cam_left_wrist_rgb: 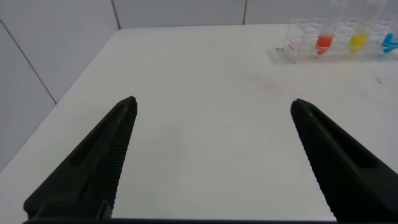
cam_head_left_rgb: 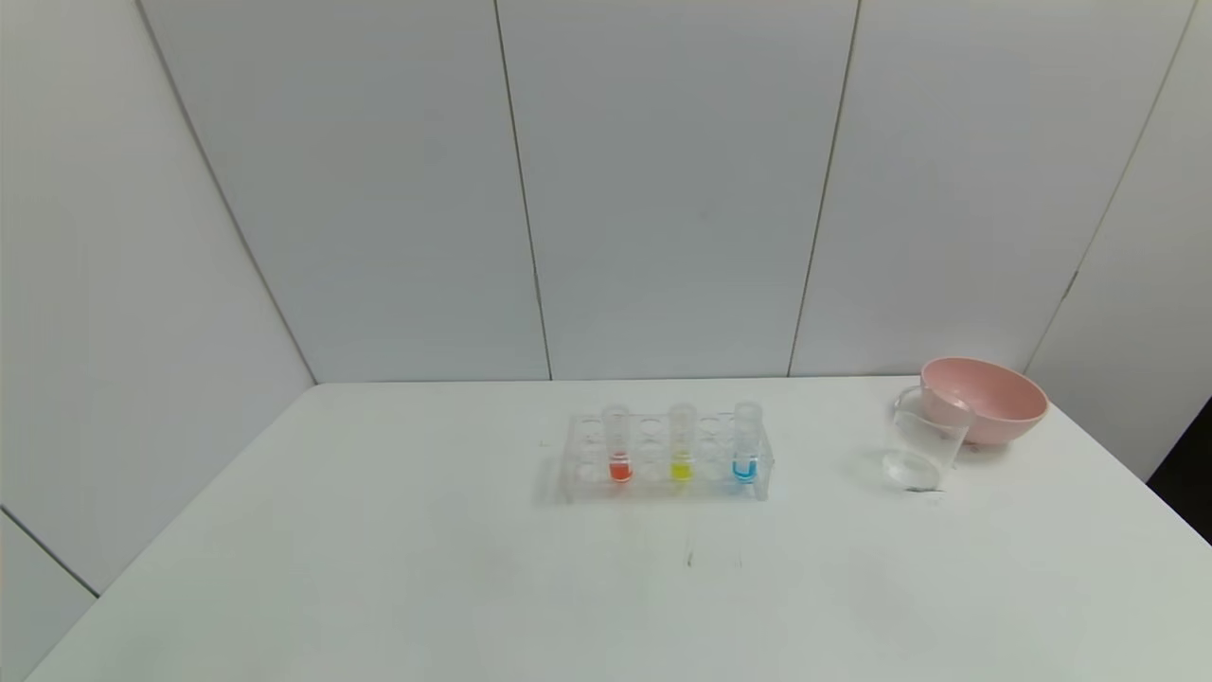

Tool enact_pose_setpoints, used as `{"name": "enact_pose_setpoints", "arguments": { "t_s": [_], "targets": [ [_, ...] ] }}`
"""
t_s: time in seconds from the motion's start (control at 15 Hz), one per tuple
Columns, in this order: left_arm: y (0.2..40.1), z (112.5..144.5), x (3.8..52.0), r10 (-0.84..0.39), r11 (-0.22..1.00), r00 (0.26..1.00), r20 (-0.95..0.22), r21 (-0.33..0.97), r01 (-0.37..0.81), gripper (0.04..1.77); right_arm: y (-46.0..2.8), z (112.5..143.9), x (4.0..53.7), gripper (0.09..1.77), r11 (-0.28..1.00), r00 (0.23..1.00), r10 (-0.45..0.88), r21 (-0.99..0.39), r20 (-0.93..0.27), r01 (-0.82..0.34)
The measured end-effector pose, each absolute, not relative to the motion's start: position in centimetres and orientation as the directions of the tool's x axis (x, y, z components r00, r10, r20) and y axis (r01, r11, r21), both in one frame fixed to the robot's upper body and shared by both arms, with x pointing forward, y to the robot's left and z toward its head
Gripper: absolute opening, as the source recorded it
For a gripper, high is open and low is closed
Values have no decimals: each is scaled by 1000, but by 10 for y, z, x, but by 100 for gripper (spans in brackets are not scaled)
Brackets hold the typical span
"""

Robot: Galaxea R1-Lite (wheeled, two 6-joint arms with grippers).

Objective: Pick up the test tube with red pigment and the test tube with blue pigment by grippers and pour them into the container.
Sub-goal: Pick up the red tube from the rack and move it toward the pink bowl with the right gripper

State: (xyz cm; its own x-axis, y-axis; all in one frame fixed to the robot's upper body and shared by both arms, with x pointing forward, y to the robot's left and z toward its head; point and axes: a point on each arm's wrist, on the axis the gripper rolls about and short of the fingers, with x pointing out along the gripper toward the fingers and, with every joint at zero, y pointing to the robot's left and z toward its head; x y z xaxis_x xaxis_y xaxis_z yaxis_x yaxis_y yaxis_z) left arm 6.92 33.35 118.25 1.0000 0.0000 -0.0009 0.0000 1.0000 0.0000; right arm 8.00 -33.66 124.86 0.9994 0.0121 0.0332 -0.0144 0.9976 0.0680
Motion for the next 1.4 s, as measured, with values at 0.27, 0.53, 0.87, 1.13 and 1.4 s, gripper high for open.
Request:
{"name": "enact_pose_setpoints", "arguments": {
  "t_s": [0.27, 0.53, 0.87, 1.13, 1.4],
  "targets": [
    [334, 1183, 69, 0, 1000, 1000, -1, 0, 0, 176, -336, 1284, 128, 171, 995, 999, 18, 98, 47, -23],
    [334, 1183, 69, 0, 1000, 1000, -1, 0, 0, 176, -333, 1287, 191, 171, 994, 999, 31, 104, -32, -28],
    [334, 1183, 69, 0, 1000, 1000, -1, 0, 0, 176, -310, 1266, 265, 171, 994, 996, 58, 95, -74, -51],
    [334, 1183, 69, 0, 1000, 1000, -1, 0, 0, 176, -263, 1233, 301, 171, 995, 994, 71, 80, -84, -64],
    [334, 1183, 69, 0, 1000, 1000, -1, 0, 0, 176, -203, 1197, 313, 171, 994, 990, 97, 52, -105, -92]
  ]
}}
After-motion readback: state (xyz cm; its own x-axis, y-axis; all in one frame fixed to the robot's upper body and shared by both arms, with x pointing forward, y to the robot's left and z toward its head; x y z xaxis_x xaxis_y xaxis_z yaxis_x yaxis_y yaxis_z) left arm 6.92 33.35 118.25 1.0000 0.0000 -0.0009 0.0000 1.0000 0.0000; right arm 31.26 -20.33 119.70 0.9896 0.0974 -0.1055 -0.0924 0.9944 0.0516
